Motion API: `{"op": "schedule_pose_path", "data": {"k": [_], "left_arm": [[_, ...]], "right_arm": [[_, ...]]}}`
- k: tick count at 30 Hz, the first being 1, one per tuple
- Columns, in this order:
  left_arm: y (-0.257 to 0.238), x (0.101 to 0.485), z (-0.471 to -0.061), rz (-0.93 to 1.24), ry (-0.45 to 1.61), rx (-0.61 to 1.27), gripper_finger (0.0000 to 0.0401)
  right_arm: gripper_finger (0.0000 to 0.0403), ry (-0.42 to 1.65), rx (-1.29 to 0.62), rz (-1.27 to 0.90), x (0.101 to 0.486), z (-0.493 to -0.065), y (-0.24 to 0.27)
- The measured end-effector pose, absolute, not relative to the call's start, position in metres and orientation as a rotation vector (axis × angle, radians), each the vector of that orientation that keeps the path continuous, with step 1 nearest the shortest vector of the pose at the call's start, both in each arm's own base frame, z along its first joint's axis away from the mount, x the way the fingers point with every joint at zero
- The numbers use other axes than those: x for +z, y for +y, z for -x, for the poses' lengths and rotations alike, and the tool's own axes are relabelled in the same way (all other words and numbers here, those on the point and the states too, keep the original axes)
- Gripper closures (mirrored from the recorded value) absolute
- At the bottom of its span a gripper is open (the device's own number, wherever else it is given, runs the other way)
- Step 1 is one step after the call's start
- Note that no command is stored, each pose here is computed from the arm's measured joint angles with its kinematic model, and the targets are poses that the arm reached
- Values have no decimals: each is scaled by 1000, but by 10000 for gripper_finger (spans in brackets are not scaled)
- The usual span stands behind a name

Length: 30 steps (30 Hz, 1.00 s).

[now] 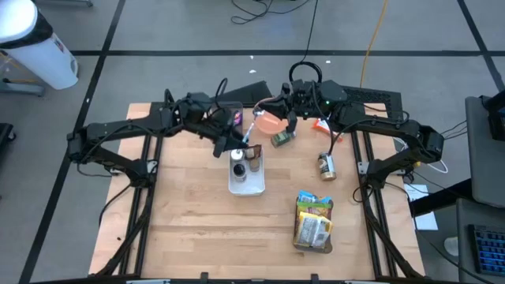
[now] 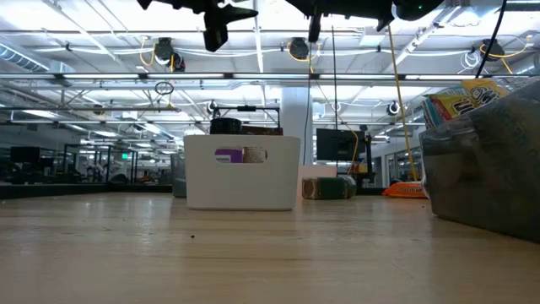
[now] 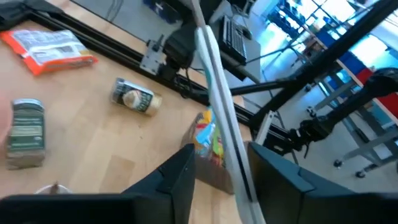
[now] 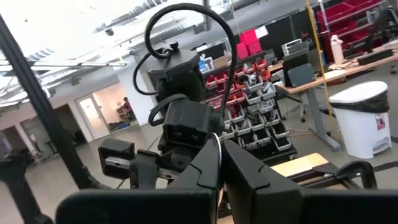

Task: Pick & Place Food Item
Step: Put the blue pattern spoon into the top black transparent bin

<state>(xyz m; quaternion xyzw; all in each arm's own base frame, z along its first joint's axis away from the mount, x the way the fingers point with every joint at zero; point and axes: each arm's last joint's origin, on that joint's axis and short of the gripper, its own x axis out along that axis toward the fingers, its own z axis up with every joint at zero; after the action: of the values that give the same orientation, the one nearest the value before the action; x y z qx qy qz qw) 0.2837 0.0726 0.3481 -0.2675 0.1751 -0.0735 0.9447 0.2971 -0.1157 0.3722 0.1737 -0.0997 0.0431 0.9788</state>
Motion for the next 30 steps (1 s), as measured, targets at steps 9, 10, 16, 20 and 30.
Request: {"op": "schedule_pose_path", "data": {"k": [9,10,16,20,30], "left_arm": [[95,350,-279,397,299,-15,189],[98,352,-278,383,296,3,185],[101,376,-274,215,302,172,186],[95,390,-279,121,373,264,193],[80,399,-324,10,633,411,198]], "right_arm": [[402,-186,-23,-407,368,-298,-119],[402,-175,-47,-422,367,-298,-120],[403,-128,-130,-488,360,-299,-121],[403,-154,-229,-516,359,-298,-125],[403,-138,-390,-501,354,-297,-129]]}}
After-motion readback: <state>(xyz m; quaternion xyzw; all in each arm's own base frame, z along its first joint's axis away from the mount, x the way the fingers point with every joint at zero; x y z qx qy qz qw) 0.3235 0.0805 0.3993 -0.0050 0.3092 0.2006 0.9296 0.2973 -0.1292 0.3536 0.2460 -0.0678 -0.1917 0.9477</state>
